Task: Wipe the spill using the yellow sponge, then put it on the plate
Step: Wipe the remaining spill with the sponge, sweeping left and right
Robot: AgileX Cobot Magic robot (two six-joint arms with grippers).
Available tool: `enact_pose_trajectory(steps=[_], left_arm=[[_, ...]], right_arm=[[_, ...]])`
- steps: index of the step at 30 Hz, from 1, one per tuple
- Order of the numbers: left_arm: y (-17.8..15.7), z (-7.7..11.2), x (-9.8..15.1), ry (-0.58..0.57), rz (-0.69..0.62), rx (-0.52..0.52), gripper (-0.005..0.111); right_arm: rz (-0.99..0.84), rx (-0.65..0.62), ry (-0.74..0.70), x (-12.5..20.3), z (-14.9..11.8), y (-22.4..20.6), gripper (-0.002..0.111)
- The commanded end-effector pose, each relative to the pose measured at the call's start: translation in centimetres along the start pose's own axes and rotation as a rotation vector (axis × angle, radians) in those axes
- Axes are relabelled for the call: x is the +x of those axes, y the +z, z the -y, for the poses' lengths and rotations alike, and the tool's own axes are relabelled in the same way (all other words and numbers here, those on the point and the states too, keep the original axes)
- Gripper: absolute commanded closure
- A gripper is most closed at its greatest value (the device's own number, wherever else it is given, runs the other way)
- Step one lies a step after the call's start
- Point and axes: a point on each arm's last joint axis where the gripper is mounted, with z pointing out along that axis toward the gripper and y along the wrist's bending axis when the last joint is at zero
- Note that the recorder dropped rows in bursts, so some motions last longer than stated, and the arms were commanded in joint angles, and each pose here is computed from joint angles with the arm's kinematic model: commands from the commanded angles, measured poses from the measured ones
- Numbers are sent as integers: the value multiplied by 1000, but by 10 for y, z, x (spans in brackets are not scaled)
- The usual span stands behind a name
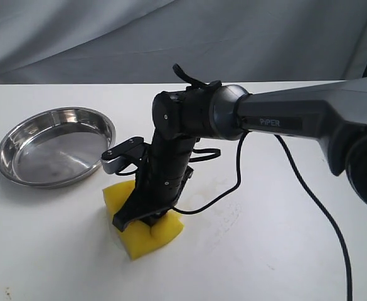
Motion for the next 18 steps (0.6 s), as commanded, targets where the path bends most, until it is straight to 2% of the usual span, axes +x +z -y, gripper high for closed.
enact_pose_trajectory(steps=[1, 5, 10, 13, 16, 18], left_arm=[[0, 1, 0, -7, 9, 8, 107], [0, 1, 0, -7, 9, 8, 107], [0, 1, 0, -7, 9, 8, 107], [0, 1, 0, -7, 9, 8, 107], [0, 1, 0, -7, 9, 8, 107], [0, 1, 0, -7, 9, 8, 107]], right_arm=[[-272, -101, 13, 28, -10, 34, 108], [-228, -88, -21, 25, -13, 17, 94], [-47, -6, -68, 12, -17, -20, 61], [60, 30, -87, 5, -21, -43, 44], [113, 50, -99, 4, -25, -61, 35], [137, 70, -117, 5, -27, -73, 34]])
